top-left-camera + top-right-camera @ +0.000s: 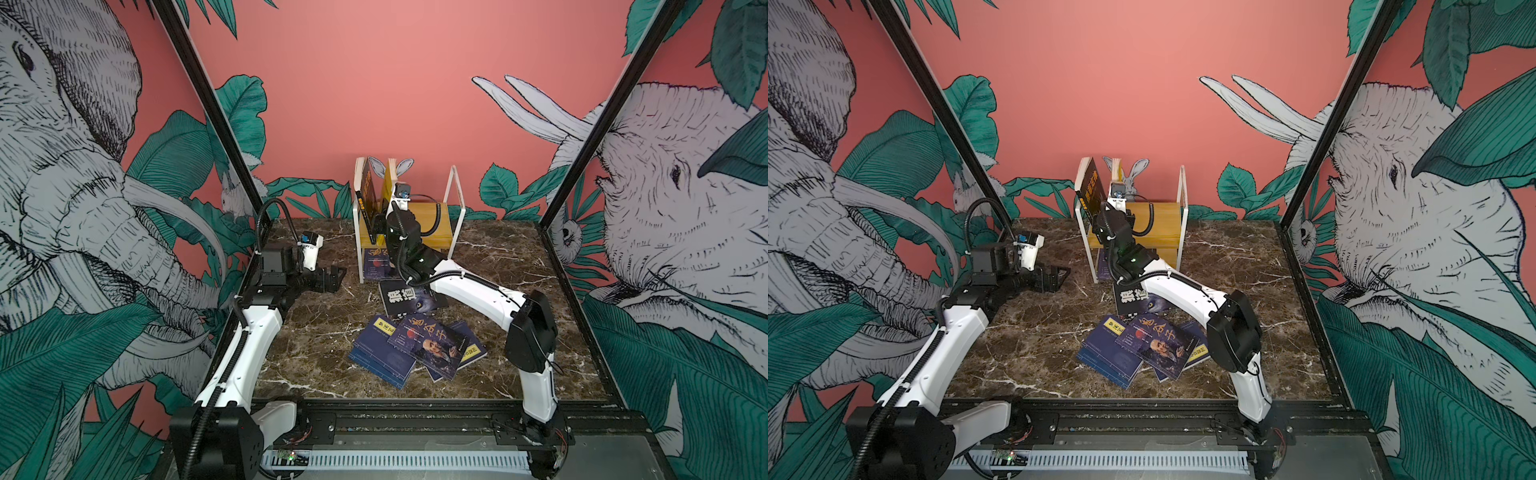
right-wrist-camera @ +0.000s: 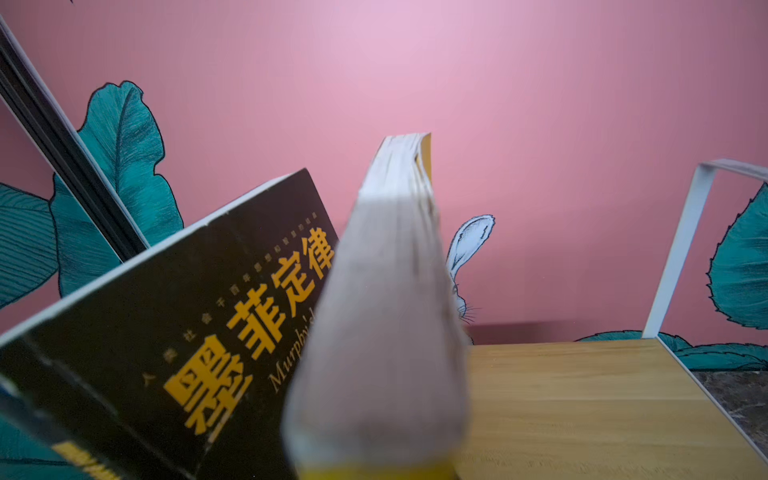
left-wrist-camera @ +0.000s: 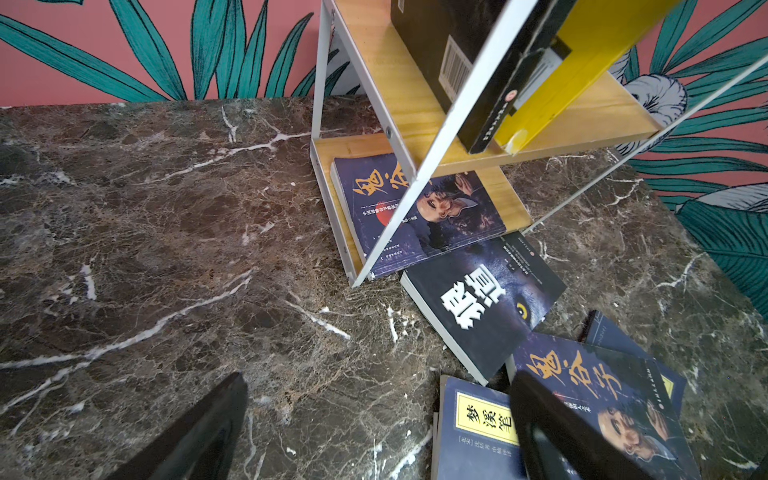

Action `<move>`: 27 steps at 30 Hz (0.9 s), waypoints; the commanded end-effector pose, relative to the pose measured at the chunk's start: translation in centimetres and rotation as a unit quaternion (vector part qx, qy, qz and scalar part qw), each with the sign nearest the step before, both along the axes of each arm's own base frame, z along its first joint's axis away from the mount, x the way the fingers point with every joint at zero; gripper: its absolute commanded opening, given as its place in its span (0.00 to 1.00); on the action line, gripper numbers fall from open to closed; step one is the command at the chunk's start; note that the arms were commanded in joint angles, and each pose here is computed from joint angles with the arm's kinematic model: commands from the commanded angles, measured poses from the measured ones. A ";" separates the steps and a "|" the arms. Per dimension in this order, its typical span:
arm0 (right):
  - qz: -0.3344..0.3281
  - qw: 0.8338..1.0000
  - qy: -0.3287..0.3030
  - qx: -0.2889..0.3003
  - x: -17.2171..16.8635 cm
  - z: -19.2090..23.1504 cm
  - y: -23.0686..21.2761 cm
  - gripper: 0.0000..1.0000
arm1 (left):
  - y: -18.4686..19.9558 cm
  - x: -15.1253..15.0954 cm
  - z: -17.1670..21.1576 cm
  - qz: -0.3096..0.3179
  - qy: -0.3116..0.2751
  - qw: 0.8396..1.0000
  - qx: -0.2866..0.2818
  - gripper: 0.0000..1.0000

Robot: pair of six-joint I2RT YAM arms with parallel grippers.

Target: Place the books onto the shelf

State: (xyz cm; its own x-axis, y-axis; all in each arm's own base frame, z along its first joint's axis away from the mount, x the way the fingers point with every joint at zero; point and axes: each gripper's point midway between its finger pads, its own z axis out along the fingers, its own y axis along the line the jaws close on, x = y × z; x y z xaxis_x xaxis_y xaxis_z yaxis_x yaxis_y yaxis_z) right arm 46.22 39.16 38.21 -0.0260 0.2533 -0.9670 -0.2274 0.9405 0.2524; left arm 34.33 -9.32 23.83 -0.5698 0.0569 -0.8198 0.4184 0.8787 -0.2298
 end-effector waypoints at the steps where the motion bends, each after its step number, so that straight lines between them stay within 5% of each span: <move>1: 0.013 0.998 -0.042 0.036 -0.9 3.7 1.0 0.16 | 0.2 -0.4 0.8 0.002 -0.013 1.000 -0.002 0.99; 16: -0.022 0.997 -0.065 -0.043 -0.2 3.5 1.7 0.15 | 0.1 -0.4 0.9 0.002 -0.012 1.000 -0.005 0.99; 27: 0.025 0.996 -0.076 -0.033 -1.2 4.1 2.6 0.42 | 0.0 -0.4 0.9 0.000 -0.014 1.000 -0.009 0.99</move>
